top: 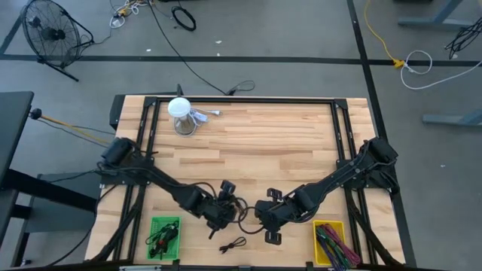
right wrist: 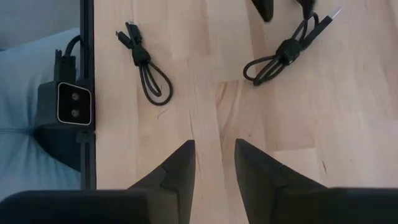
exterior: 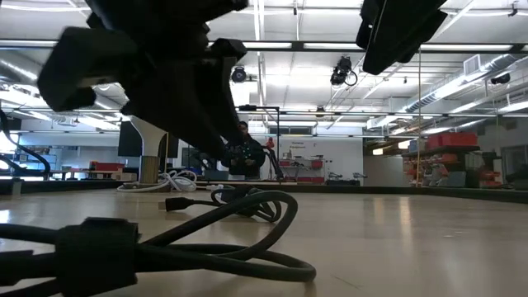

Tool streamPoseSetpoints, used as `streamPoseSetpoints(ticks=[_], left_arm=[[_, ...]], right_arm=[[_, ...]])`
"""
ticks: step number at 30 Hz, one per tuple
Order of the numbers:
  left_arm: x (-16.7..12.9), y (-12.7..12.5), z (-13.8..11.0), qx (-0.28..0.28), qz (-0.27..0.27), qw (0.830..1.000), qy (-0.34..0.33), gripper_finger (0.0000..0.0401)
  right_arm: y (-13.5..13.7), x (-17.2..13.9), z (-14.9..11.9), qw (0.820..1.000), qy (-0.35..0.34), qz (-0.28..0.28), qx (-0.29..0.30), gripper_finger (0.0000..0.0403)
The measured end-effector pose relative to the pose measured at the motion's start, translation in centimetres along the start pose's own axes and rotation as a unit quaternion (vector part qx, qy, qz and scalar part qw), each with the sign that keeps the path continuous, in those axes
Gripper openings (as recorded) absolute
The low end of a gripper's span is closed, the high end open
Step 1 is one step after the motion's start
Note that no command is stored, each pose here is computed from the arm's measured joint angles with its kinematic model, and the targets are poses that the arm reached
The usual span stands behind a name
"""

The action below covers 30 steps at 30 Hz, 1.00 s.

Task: Pick & Place USB Port
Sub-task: Put the black charger cable into the green bin

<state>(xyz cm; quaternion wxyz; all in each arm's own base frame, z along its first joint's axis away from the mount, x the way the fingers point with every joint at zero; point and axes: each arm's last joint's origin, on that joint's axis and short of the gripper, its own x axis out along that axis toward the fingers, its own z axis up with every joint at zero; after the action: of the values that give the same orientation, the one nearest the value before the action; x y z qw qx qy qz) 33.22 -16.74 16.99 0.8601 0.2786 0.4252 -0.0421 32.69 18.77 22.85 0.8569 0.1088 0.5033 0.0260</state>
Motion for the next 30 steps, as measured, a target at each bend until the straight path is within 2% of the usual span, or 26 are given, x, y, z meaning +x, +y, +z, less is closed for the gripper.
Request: streamPoseSetpoints(ticks=[8, 19, 30], left_arm=[[1.5, 0.9, -0.3, -0.02, 0.0, 1.0, 0.005, 0.0183], [3.4, 1.7, -0.6, -0.043, -0.014, 0.999, 0.006, 0.0183], [5.4, 1.1, -1.5, -0.05, -0.027, 0.998, 0.031, 0.0183]], right_arm=[[0.0, 0.0, 0.0, 1.0, -0.001, 0.001, 0.0, 0.0111], [0.0, 0.0, 0.1, 1.0, -0.003, -0.001, -0.003, 0.0111], [0.0, 0.0, 0.1, 1.0, -0.004, -0.001, -0.003, 0.0111]])
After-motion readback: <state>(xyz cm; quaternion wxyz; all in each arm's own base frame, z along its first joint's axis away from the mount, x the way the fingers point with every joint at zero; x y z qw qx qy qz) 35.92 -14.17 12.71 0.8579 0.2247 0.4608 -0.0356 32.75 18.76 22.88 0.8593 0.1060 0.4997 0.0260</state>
